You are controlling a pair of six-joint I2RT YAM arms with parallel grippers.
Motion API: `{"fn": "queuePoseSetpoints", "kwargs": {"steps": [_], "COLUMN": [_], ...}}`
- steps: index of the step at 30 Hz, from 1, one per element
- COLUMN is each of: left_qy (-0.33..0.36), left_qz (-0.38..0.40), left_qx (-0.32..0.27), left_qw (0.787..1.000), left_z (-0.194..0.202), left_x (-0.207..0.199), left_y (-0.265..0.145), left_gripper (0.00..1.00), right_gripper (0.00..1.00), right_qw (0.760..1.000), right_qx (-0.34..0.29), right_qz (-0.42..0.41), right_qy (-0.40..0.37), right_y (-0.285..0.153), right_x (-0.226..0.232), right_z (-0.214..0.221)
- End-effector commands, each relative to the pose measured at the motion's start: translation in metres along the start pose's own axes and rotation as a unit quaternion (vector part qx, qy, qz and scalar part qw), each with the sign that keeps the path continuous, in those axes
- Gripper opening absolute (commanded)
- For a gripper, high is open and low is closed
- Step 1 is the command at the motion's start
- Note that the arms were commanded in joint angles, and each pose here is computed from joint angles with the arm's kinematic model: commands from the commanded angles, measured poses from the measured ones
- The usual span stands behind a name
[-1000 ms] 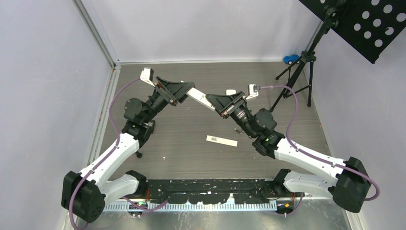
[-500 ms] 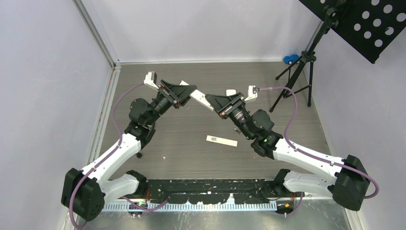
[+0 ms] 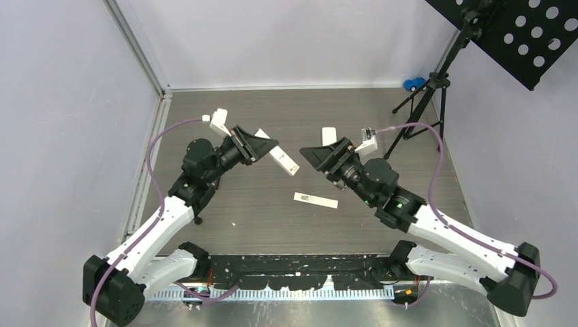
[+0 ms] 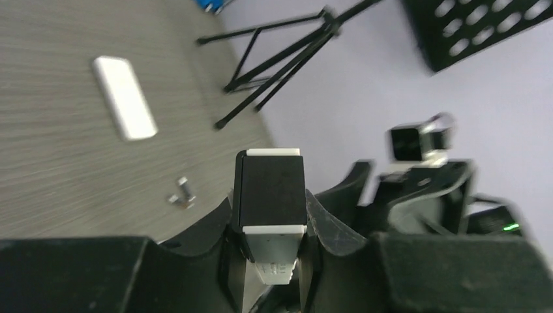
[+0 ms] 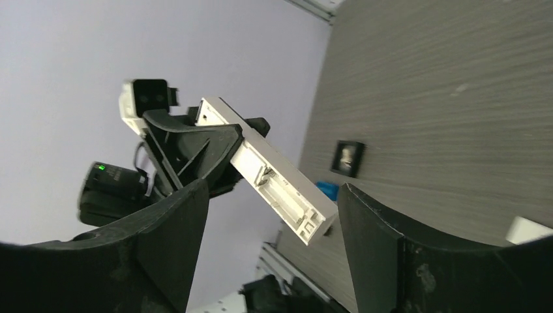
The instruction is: Load the batteries into the remote control
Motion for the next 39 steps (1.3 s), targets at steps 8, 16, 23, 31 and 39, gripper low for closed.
{"fn": "queuePoseSetpoints", "kwargs": {"steps": [8,16,23,31,39], "left_qy": [0.163,0.160,0.124,0.121,0.121], "left_qz": [0.104,0.126,0.145,0.152,0.149], "left_qx": [0.249,0.244,0.250,0.254,0.255], "left_qw": [0.949,0.948,0.949,0.947,0.948], "left_z": [0.058,0.060,0.068,0.069,0.069], "left_x": [0.009,0.008,0.013,0.013,0.015], "left_y": [-0.027,-0.026,-0.024,-0.023,-0.022], "left_gripper": [0.00,0.00,0.00,0.00,0.00], "right_gripper": [0.59,0.42,0.48,0.45,0.40], "right_qw": [0.894,0.833,0.817,0.797,0.794], "right_qx": [0.059,0.103,0.142,0.176,0.205], "right_qz": [0.374,0.499,0.513,0.528,0.520], "right_qy": [-0.238,-0.216,-0.221,-0.233,-0.240], "right_y": [-0.054,-0.039,-0.018,-0.008,-0.002], "right_x": [-0.111,-0.198,-0.240,-0.262,-0.268], "right_z": [-0.030,-0.046,-0.045,-0.045,-0.044]}}
Point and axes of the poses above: each gripper's point midway between its finger pads, its own y axis out along the fingers, its own x axis along the line the jaws close on, z = x × y, the point moved 5 cm from there along -y, back along the fingers
